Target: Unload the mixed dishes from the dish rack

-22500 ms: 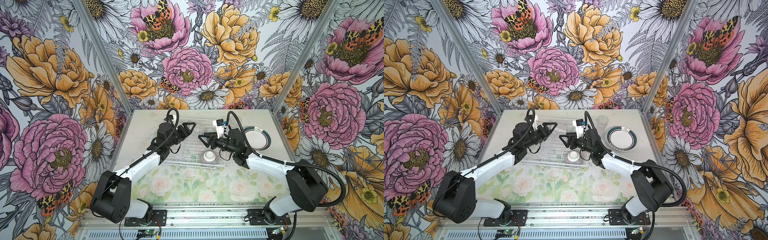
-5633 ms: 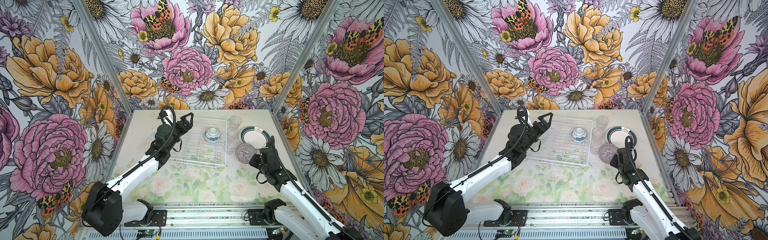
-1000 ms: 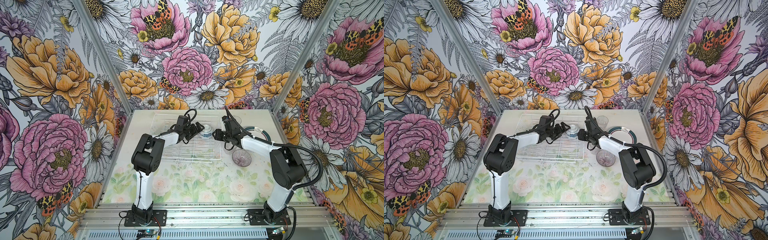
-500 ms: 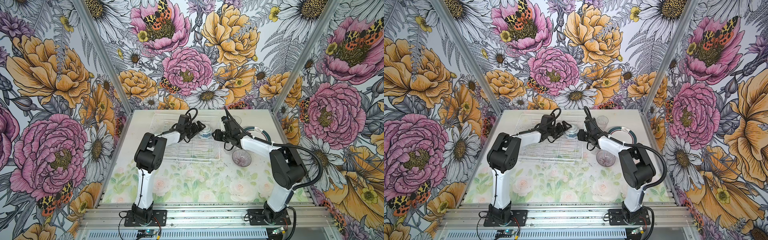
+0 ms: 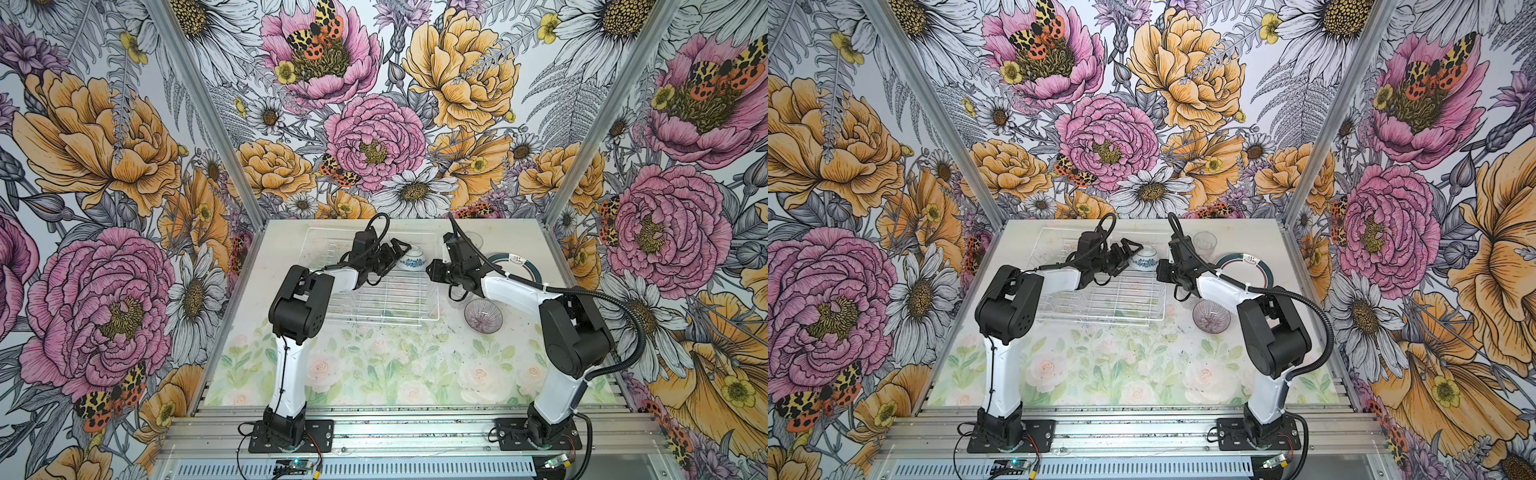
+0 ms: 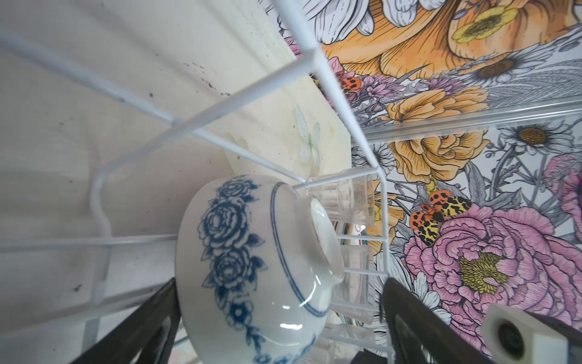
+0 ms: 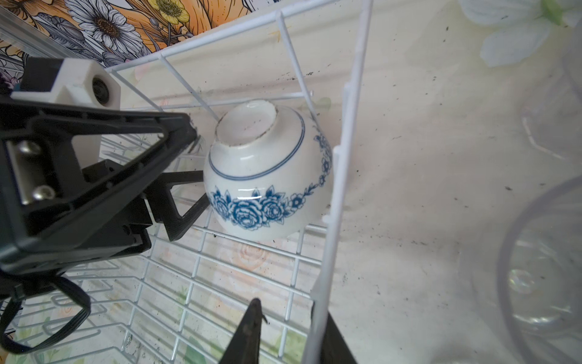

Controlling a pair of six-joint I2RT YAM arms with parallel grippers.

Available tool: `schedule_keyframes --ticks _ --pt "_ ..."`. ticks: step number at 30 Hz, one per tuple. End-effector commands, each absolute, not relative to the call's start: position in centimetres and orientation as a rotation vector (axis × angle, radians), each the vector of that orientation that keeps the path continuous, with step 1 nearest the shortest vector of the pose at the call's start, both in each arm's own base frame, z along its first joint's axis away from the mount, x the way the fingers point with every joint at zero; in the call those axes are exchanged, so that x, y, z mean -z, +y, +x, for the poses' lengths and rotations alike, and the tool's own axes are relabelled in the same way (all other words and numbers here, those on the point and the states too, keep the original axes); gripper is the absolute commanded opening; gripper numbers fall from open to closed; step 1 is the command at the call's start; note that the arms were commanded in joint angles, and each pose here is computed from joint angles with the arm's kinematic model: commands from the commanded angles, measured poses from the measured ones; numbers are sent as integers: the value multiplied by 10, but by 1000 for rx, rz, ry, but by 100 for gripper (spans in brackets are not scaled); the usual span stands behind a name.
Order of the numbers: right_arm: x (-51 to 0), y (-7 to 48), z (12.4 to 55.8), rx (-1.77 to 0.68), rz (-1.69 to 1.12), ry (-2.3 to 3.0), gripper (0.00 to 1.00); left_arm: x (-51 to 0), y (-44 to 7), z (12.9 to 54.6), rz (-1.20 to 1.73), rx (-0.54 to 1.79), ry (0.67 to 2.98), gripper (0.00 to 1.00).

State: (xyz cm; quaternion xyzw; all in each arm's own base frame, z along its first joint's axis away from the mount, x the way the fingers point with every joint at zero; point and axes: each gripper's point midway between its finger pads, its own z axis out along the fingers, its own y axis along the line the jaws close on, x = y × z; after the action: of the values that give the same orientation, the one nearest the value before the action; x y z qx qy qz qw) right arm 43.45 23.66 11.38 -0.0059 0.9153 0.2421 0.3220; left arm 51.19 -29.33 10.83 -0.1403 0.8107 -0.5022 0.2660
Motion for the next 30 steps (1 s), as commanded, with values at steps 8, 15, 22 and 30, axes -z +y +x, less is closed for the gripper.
schedule_keyframes --ticks 8,15,22,30 --pt "-129 253 434 -688 -84 2346 26 -129 -305 508 -379 1501 2087 90" --pt "-130 253 433 -688 -80 2344 25 -117 -298 507 -466 1455 2085 79" --pt "-131 253 434 -681 -74 2340 23 -118 -298 508 -534 1406 2057 69" --pt "-132 255 434 -677 -81 2337 21 -127 -299 510 -625 1366 1990 54"
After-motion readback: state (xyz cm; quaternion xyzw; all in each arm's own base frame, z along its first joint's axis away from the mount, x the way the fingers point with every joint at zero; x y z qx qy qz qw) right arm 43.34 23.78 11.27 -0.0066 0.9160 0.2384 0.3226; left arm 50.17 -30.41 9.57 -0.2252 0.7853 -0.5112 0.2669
